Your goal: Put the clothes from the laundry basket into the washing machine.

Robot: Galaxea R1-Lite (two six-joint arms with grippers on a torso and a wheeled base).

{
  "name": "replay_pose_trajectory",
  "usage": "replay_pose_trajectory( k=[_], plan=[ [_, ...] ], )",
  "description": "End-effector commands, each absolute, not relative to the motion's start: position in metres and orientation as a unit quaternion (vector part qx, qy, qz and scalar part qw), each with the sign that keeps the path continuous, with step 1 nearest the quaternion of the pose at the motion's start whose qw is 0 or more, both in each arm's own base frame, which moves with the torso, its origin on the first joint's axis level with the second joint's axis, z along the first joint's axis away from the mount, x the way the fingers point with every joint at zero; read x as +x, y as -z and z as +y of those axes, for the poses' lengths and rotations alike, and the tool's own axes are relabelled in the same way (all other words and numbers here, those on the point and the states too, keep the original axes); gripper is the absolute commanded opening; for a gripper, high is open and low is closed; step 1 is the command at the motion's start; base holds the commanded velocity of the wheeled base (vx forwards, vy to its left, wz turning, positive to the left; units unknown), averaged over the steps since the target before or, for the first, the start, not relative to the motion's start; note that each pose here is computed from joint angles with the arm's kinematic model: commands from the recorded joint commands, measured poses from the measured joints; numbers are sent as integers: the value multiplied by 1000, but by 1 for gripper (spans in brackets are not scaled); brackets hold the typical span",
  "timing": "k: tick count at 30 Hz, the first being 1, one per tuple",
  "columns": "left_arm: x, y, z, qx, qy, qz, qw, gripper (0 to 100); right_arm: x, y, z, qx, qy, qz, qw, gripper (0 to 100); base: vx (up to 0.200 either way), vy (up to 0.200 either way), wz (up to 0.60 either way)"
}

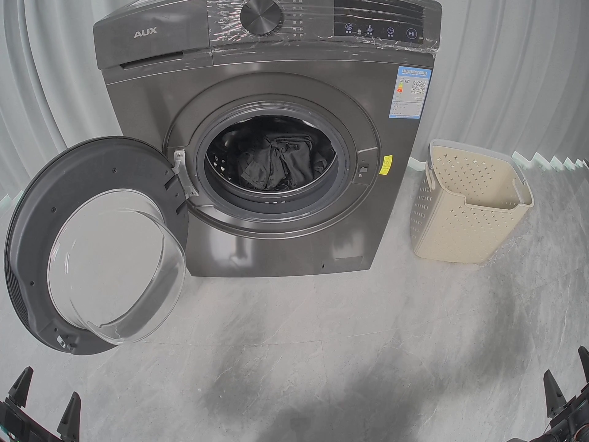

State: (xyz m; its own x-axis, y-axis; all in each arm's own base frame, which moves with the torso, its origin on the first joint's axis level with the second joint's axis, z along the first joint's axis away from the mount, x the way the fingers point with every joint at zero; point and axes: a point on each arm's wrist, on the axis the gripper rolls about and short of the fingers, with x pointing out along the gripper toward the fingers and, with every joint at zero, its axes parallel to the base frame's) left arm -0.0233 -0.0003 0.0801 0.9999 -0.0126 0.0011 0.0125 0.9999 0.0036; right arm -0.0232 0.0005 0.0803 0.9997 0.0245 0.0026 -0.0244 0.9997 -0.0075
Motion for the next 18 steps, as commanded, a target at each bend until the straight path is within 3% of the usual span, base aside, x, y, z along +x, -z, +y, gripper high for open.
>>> replay_pose_trajectory(
  k=[1,10,18],
  plan=[
    [-23,-75,0,2,5,2,1000,100,-23,-76,0,-4,-12,2,1000,100,0,0,0],
    [-23,-75,0,2,5,2,1000,100,-23,-76,0,-4,-12,2,1000,100,0,200,0],
    [-23,-75,0,2,8,2,1000,100,-23,-76,0,-4,-12,2,1000,100,0,0,0]
  ],
)
